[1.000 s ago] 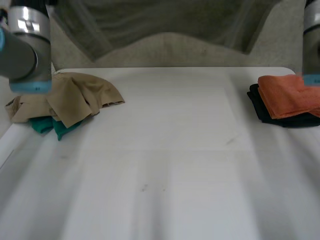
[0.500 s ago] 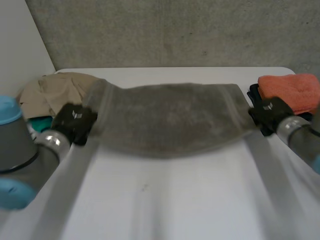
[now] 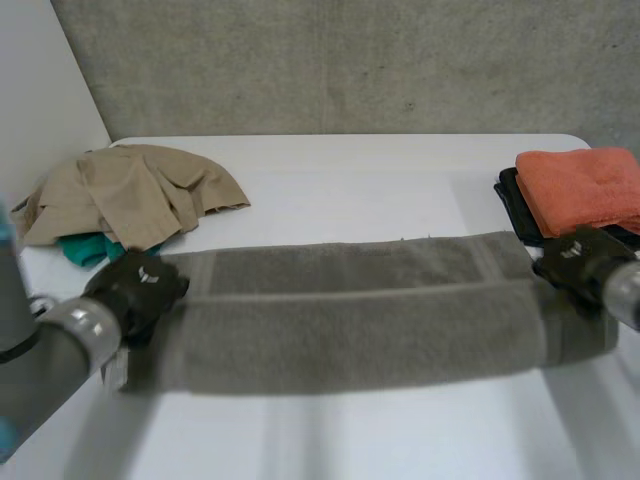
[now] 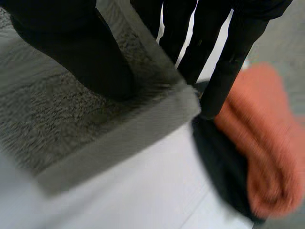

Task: Fold the laundry.

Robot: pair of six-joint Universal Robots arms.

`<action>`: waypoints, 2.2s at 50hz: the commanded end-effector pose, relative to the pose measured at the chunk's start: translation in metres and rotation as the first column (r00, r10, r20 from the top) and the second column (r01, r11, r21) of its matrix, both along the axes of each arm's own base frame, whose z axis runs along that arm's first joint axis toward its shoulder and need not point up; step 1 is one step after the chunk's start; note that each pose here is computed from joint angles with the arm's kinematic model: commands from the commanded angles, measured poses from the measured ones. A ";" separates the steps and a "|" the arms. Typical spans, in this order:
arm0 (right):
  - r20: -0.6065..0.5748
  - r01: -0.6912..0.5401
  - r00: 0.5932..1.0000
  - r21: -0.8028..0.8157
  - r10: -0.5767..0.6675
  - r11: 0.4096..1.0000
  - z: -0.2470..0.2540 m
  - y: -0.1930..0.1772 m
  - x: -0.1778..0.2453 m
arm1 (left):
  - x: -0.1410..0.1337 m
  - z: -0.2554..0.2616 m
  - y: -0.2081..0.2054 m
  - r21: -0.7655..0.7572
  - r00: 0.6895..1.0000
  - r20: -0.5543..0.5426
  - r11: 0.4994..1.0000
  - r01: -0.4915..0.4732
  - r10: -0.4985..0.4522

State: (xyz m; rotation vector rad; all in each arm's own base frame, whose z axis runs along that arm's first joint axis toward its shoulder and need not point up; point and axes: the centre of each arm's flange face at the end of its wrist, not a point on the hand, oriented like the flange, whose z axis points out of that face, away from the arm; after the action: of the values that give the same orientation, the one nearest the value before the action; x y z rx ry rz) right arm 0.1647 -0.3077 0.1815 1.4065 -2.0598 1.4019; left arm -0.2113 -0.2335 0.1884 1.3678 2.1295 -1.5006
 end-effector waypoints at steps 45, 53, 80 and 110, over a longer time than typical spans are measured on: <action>0.368 0.088 0.914 0.237 -0.174 0.967 -0.025 -0.028 -0.022 | -0.057 0.019 -0.052 -0.167 0.929 -0.367 0.981 -0.102 0.034; 0.332 0.076 0.935 0.163 -0.127 0.984 -0.048 -0.041 -0.028 | -0.060 0.014 -0.048 -0.177 0.927 -0.374 0.980 -0.087 0.015; 0.077 0.278 0.960 -0.161 -0.268 0.947 0.003 -0.067 -0.103 | -0.048 0.033 -0.028 -0.205 0.922 -0.388 0.974 -0.096 0.009; 0.248 -0.704 0.628 -0.224 0.738 0.674 -0.054 0.155 0.254 | -0.025 0.040 -0.013 -0.213 0.906 -0.421 0.966 -0.148 0.046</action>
State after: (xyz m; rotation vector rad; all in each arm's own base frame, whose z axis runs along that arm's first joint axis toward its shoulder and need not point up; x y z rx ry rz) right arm 0.4258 -0.1466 0.1376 2.2754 -1.4394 2.2225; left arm -0.2338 -0.2468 0.2291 0.8993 2.1081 -2.0664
